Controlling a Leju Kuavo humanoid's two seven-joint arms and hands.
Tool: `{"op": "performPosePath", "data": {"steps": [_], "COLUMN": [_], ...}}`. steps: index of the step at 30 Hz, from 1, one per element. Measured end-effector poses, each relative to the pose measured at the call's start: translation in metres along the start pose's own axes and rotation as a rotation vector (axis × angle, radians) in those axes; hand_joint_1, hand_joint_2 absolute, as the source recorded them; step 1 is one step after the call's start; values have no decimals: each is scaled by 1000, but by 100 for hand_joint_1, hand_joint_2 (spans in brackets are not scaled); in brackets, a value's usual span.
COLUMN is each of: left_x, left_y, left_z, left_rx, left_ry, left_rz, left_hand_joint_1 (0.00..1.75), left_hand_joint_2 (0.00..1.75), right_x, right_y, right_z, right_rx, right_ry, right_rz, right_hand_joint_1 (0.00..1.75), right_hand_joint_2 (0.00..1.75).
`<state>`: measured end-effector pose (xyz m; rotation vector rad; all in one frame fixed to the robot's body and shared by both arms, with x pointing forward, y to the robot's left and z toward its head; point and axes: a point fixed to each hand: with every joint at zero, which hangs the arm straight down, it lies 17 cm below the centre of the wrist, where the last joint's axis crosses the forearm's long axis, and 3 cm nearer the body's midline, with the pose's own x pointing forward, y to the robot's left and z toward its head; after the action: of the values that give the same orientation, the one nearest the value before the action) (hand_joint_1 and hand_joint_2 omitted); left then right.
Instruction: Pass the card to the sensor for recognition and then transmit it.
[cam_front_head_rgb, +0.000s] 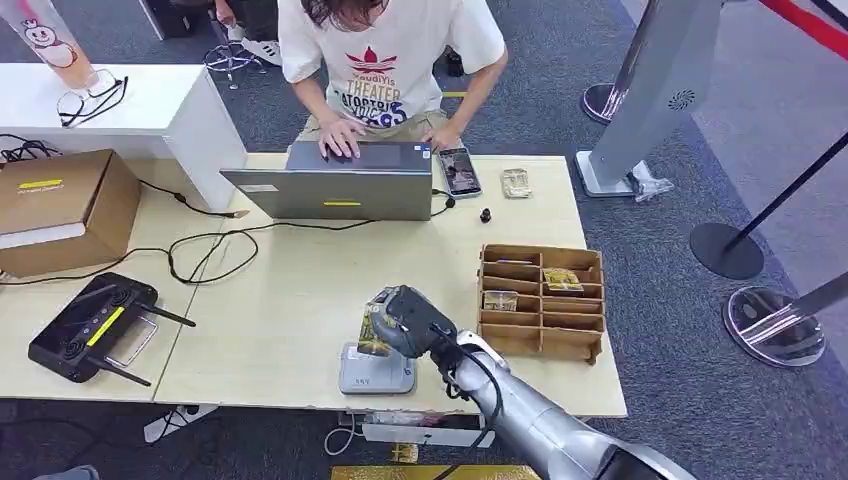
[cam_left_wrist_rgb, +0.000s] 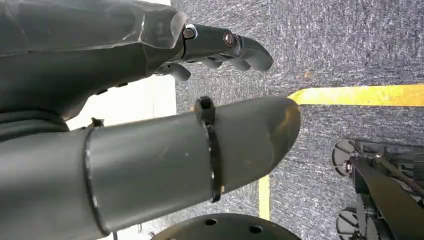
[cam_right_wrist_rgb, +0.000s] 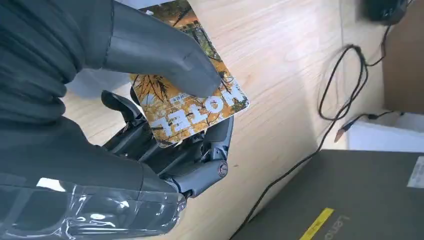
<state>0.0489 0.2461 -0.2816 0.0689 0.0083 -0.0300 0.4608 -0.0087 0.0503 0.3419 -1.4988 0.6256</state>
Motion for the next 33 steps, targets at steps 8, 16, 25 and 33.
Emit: {"op": "performPosePath", "data": {"steps": [8,16,25,33], "left_x": [4,7,8,10], "left_y": [-2,-3,-5,-8], "left_z": [1,1,2,2], "left_rx": [1,3,3,1], "left_ry": [-5,-12,-15,-17], "left_rz": [-4,-28,-36,-42], "left_hand_joint_1": [0,0,0,0], "left_hand_joint_2": [0,0,0,0], "right_x": [-15,-34,-50,-70], "right_y": [-8,-16,-17,-8], "right_z": [4,10,16,27], "right_rx": [-21,-42,-35,-8], "right_ry": [38,94,145,200], "right_rz": [27,46,74,105], "right_hand_joint_1": [175,175,175,175], "right_hand_joint_2": [175,175,175,175]}}
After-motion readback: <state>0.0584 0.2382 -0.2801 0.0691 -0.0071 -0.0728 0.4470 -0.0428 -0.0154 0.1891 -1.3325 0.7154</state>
